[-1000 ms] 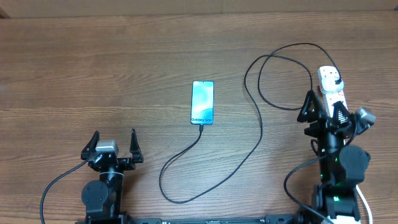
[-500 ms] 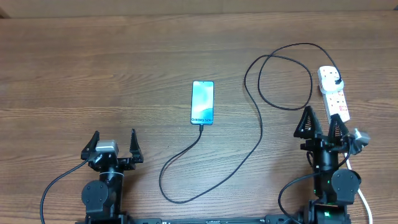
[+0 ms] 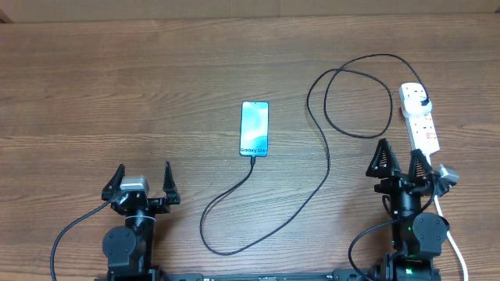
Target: Plug charger to phone and switch on socket
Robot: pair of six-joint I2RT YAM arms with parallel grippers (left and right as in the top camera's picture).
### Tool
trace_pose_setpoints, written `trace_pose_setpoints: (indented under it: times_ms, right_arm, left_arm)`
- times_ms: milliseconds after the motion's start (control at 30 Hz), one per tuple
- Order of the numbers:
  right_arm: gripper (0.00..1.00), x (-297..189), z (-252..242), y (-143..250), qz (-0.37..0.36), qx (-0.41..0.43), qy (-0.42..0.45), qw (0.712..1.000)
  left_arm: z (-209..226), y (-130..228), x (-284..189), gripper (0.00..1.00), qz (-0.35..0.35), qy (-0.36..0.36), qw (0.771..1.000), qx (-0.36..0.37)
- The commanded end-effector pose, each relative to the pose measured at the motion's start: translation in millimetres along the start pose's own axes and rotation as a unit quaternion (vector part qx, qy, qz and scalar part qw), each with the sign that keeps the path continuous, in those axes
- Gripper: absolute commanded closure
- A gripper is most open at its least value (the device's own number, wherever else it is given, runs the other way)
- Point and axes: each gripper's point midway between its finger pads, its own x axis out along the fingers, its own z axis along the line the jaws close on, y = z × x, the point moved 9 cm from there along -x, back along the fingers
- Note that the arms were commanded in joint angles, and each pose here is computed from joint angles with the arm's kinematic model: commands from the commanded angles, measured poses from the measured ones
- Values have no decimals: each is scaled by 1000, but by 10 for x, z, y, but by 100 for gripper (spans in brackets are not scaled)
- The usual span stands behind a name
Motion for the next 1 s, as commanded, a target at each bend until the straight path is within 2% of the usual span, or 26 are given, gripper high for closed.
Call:
trace_pose_setpoints:
  times_ms: [0,833,967]
  right_arm:
    - [0,-8,-17,52,9,0,1,1000]
    - [0,-176,-45,113,21,-41,5,999]
    - [0,-177,-12,125,29,-86,-16,996]
  left_arm:
    - [7,1,-4,0,-3,-1,1000,-9]
    - [7,1,-4,0,-3,-1,1000,-9]
    - [7,1,-4,0,-3,-1,1000,-9]
